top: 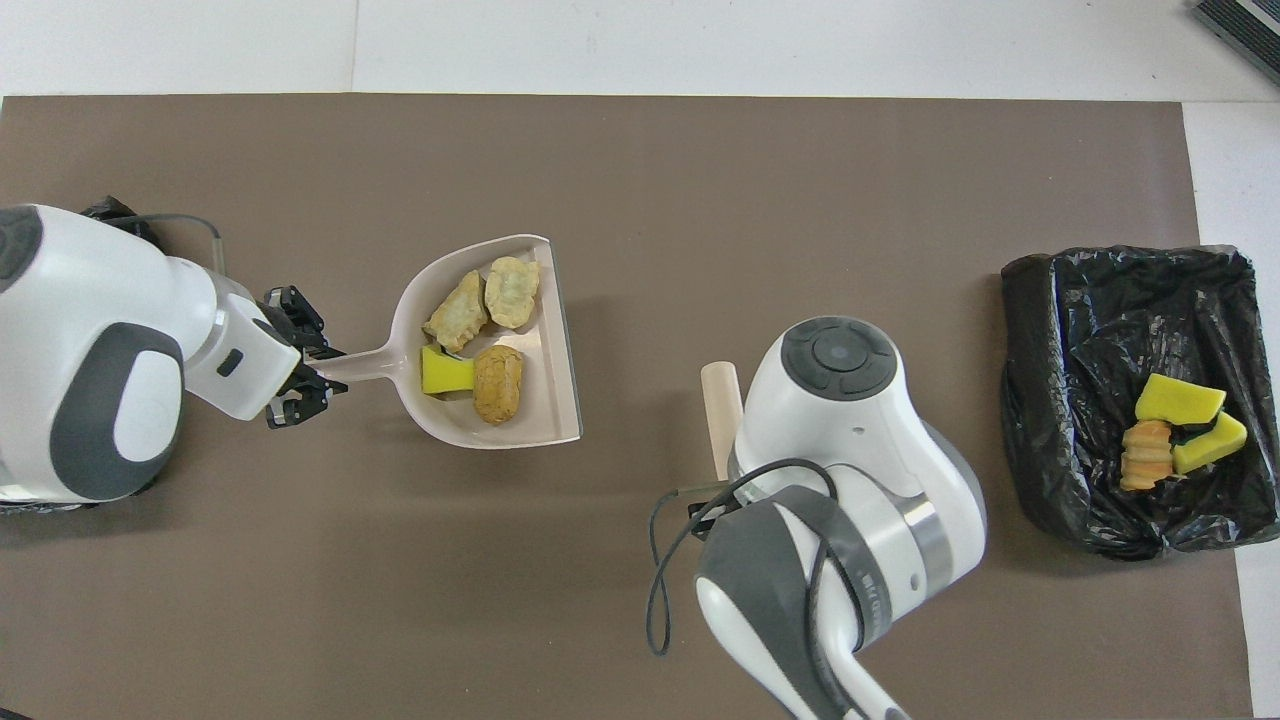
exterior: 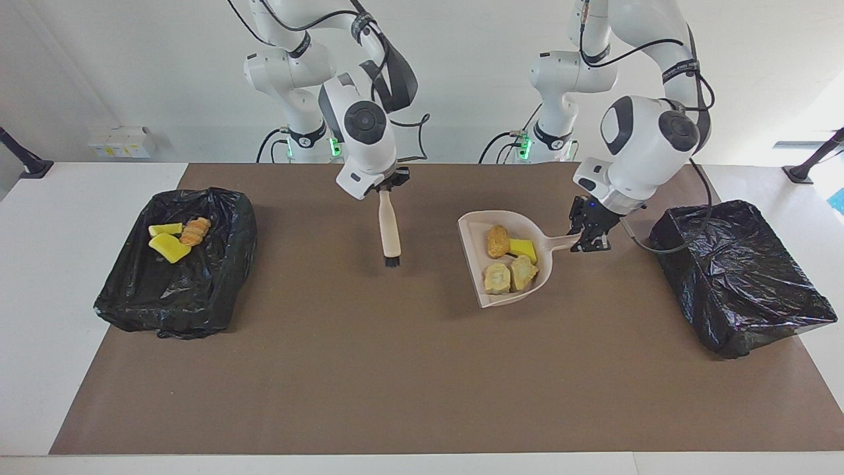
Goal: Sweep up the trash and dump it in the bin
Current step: 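Carry the loaded dustpan toward the black bag with the left gripper, then tip the dustpan over the black bag with the left gripper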
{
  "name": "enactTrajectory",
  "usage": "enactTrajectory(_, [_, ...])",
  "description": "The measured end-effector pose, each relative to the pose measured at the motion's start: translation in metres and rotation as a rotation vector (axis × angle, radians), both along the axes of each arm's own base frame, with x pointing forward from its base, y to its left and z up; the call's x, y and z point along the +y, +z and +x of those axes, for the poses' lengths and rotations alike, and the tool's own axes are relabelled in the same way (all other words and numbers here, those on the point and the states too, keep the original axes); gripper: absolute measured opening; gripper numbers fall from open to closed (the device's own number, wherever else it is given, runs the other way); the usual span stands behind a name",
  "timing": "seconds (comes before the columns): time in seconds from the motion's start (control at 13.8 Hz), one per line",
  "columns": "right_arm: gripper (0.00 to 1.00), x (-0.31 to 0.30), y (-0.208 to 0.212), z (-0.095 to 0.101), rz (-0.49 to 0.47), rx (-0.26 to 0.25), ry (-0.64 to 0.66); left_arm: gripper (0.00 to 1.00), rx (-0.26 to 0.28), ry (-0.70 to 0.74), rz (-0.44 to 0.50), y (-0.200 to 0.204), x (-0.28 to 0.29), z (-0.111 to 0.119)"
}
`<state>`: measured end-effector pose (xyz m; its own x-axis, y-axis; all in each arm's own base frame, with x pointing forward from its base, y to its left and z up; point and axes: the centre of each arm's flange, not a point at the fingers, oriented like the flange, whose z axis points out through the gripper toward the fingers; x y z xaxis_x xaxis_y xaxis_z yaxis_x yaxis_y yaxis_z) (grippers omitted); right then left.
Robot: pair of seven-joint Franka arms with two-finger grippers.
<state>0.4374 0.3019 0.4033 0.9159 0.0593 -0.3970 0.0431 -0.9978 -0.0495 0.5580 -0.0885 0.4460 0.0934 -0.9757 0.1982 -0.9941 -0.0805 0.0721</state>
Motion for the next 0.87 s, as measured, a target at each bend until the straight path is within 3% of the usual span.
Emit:
enactTrajectory(0.22, [0.26, 0.058, -0.006, -0.037, 0.012, 0.003, -0.086, 0.31, -0.008, 0.014, -0.055, 0.017, 0.073, 0.009])
enactTrajectory(0.51, [0.26, 0.081, -0.038, -0.074, -0.007, -0.005, -0.071, 0.31, -0.037, -0.026, -0.077, 0.050, 0.162, 0.010])
enactTrajectory(0.72, [0.26, 0.077, -0.054, -0.078, -0.001, -0.024, -0.078, 0.31, -0.059, -0.028, -0.065, 0.066, 0.244, 0.007])
enactTrajectory(0.87, [0.26, 0.076, -0.060, -0.078, 0.002, -0.034, -0.084, 0.31, -0.062, -0.044, 0.008, 0.070, 0.289, 0.006])
